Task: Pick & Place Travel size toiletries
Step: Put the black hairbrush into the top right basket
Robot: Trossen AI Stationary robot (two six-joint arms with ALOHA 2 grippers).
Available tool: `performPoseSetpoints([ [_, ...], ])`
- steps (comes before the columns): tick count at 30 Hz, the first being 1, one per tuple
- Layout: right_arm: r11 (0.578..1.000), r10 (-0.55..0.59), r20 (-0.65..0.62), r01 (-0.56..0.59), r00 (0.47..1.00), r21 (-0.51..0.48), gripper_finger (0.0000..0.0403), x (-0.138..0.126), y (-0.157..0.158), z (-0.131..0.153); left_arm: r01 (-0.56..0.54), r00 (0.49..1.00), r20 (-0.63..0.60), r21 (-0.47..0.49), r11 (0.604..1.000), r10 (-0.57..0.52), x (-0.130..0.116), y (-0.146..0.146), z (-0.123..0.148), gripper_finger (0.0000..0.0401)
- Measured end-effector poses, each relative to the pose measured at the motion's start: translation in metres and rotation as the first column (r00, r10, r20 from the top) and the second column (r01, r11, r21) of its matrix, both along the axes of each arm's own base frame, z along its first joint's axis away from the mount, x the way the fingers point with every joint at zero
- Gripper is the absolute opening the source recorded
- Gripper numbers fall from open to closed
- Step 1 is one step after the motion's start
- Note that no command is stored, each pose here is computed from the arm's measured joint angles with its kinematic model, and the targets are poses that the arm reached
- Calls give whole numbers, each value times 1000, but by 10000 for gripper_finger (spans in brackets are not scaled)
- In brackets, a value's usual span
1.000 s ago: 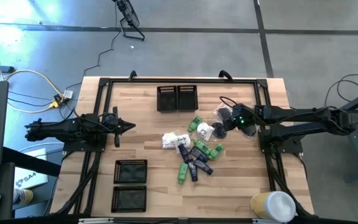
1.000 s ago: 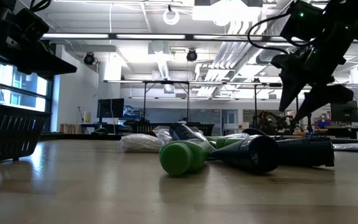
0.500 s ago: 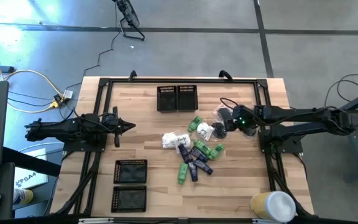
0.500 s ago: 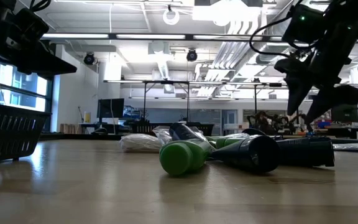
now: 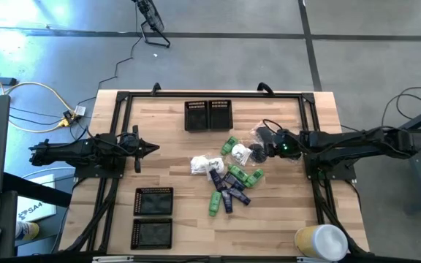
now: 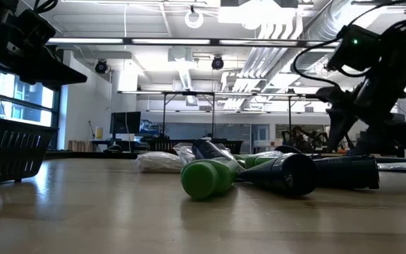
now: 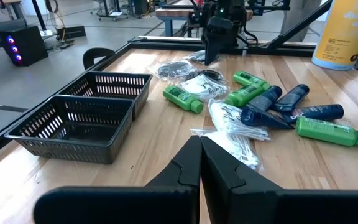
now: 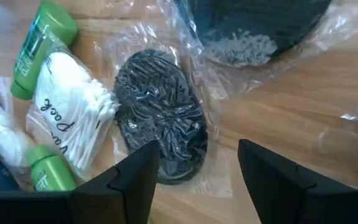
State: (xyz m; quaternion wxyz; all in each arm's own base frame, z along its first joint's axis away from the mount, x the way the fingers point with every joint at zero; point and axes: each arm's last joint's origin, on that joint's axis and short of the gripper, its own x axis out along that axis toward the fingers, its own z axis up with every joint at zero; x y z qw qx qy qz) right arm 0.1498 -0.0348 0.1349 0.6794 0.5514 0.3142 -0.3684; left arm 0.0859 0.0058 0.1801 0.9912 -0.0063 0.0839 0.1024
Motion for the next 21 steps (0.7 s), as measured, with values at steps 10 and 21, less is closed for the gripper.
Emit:
performPoseSetpoints([
  [10, 1000, 7, 76, -8, 997, 13, 213, -3, 1, -13, 0, 1000, 0, 0, 1000, 0, 0, 0, 0, 0],
  [21, 998, 63, 114, -65, 992, 15, 213, 14, -1, -21, 0, 1000, -9, -1, 1000, 0, 0, 0, -1, 0],
])
